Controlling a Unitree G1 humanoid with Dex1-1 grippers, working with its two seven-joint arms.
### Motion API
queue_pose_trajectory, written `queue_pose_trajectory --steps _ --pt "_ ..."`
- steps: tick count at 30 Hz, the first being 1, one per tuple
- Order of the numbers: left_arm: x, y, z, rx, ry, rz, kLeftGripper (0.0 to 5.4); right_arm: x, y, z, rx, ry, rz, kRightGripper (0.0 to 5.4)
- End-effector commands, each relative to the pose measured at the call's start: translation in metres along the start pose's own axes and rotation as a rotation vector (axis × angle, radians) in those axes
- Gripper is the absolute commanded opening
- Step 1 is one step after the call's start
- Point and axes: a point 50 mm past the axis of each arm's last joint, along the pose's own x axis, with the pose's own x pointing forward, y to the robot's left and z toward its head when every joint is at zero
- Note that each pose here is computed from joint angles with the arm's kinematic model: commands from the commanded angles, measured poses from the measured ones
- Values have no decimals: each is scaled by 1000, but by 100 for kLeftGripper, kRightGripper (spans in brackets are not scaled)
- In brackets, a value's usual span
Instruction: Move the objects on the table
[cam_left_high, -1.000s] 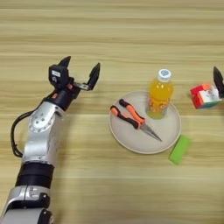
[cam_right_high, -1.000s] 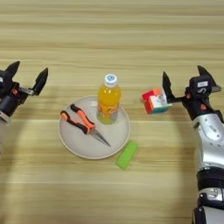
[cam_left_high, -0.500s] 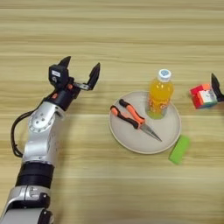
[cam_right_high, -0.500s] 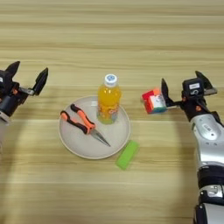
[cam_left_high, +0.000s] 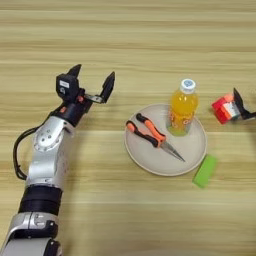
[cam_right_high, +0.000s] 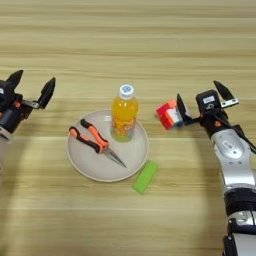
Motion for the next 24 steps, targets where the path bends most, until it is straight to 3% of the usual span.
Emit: queue_pose_trajectory --steps 1,11,17,24 --pt "2 0 4 14 -13 -6 540 2 -2 3 -39 2 12 538" --pt "2 -1 5 15 -16 -6 540 2 13 8 -173 -21 146 538" --pt "3 -1 5 15 -18 -5 540 4 20 10 -277 -31 222 538" --pt "3 0 6 15 -22 -3 540 6 32 17 -438 -94 332 538"
